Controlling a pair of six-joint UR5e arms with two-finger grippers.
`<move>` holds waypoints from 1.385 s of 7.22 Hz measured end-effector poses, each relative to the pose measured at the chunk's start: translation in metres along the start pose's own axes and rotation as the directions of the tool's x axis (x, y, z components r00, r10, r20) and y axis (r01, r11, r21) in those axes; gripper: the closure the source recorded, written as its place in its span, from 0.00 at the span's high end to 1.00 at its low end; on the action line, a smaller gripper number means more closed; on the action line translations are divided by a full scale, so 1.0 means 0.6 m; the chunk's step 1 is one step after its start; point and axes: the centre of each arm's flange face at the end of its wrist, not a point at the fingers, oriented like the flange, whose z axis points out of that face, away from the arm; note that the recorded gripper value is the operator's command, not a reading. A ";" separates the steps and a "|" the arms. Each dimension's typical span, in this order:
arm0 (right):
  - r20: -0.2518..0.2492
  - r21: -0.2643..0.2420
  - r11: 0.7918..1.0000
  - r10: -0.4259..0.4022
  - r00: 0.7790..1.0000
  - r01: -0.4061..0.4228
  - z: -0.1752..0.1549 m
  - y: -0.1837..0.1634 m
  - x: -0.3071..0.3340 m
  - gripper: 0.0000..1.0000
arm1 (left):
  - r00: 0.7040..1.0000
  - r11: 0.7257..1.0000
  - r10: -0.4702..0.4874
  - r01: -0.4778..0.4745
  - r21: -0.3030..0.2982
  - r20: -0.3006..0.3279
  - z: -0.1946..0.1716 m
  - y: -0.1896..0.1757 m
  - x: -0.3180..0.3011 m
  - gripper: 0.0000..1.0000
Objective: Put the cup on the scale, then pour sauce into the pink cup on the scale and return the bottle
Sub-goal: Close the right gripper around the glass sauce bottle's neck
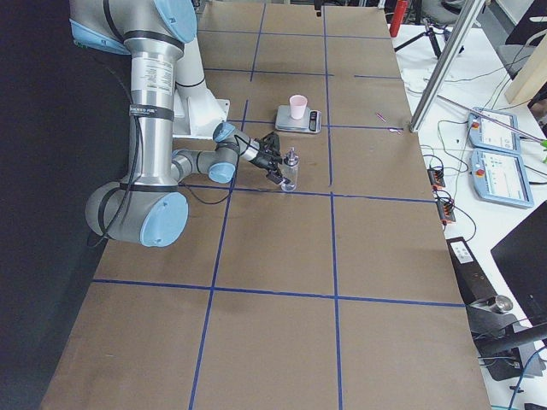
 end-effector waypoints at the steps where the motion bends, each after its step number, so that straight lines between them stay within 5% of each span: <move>1: -0.003 0.000 1.000 -0.002 1.000 0.002 0.002 0.002 0.002 0.99 | 1.000 1.000 0.000 0.000 0.001 0.000 -0.001 0.000 0.000 1.00; 6: -0.015 0.008 1.000 -0.018 1.000 0.018 0.009 -0.005 0.008 0.96 | 1.000 1.000 -0.001 0.001 0.004 -0.002 -0.004 -0.002 0.001 1.00; 9: -0.007 0.019 1.000 -0.009 1.000 0.009 0.019 -0.012 -0.013 0.85 | 1.000 1.000 -0.002 0.002 0.004 -0.002 -0.004 -0.002 0.002 1.00; 10: -0.009 0.022 1.000 -0.005 1.000 0.006 0.025 -0.014 -0.016 0.71 | 1.000 1.000 -0.006 0.006 0.004 -0.003 -0.004 -0.002 0.004 1.00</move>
